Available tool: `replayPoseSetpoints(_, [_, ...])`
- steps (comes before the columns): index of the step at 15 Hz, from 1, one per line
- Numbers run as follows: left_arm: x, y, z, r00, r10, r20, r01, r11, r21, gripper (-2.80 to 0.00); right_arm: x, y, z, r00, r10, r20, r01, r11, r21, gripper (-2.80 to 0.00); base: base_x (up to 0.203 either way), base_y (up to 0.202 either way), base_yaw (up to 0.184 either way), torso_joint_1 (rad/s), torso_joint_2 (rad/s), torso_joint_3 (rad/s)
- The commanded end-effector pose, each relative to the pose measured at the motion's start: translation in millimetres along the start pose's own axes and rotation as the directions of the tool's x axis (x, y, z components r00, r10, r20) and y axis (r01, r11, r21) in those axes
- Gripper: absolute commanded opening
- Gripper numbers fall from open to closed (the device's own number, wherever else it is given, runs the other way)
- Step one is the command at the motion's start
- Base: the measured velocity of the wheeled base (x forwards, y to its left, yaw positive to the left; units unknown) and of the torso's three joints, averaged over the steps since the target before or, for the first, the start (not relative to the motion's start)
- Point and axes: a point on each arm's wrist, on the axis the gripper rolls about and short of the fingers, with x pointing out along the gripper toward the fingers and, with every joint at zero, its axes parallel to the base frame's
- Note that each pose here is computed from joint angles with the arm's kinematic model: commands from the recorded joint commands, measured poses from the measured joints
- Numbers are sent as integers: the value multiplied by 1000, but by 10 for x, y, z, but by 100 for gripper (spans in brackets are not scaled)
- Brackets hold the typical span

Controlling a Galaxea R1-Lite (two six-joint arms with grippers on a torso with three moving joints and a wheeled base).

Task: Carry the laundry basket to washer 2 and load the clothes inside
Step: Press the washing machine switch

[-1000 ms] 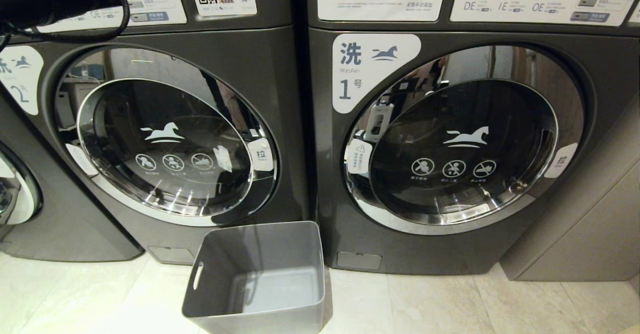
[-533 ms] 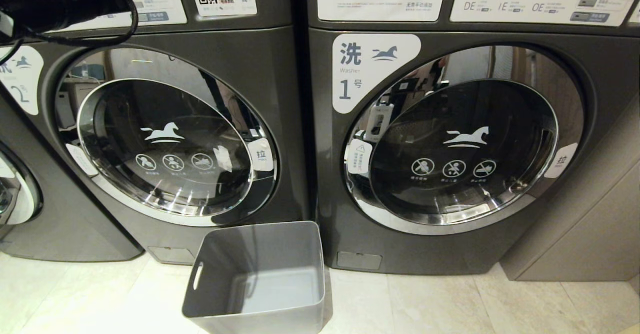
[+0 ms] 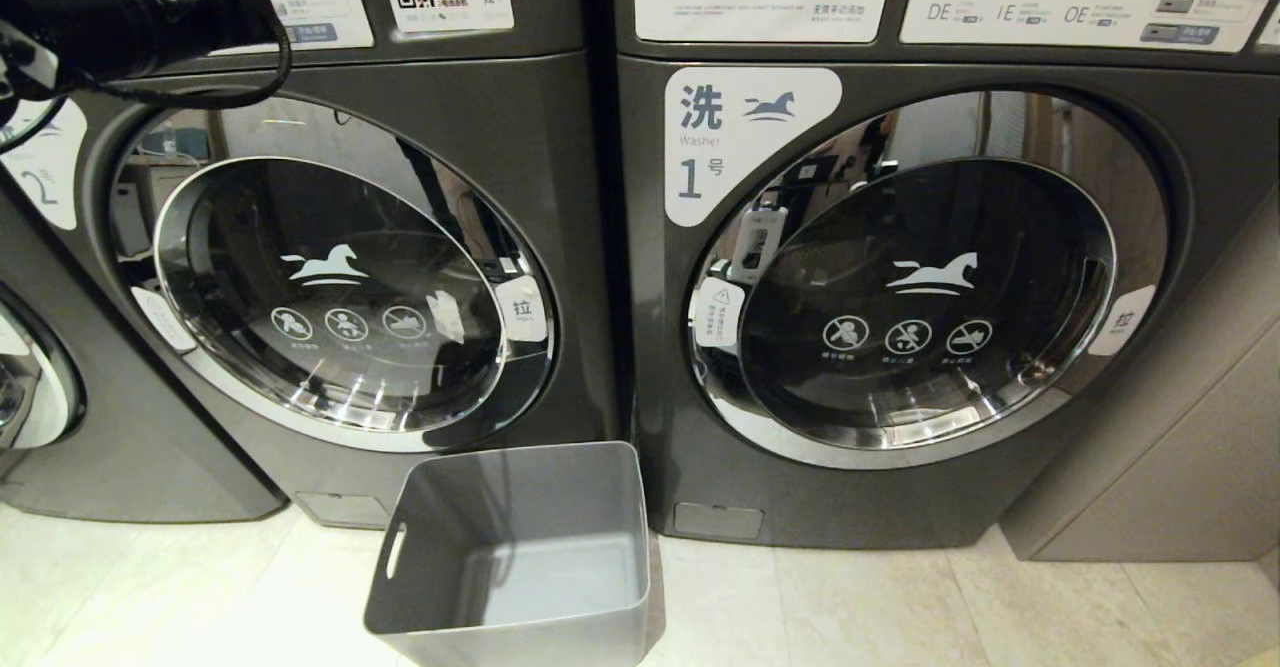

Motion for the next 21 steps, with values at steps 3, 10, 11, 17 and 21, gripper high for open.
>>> replayPoseSetpoints(3, [50, 40, -51, 1000, 10, -7, -10, 1000, 1, -280, 6, 3, -115, 999, 1, -40, -1, 1000, 0, -280, 0, 0, 0, 0, 0, 0])
replayPoseSetpoints(10, [150, 93, -136, 1000, 22, 2, -22, 1000, 4, -280, 6, 3, -115, 999, 1, -40, -1, 1000, 0, -280, 0, 0, 0, 0, 0, 0])
replayPoseSetpoints(11, [166, 94, -157, 1000, 22, -3, -22, 1000, 4, -280, 6, 3, -115, 999, 1, -40, -1, 1000, 0, -280, 0, 0, 0, 0, 0, 0])
replayPoseSetpoints(17, [140, 93, -141, 1000, 22, -10, -21, 1000, 5, -280, 6, 3, -115, 999, 2, -40, -2, 1000, 0, -280, 0, 0, 0, 0, 0, 0])
replayPoseSetpoints(21, [88, 85, -82, 1000, 20, 0, -20, 1000, 7, -280, 6, 3, -115, 999, 2, -40, -2, 1000, 0, -280, 0, 0, 0, 0, 0, 0])
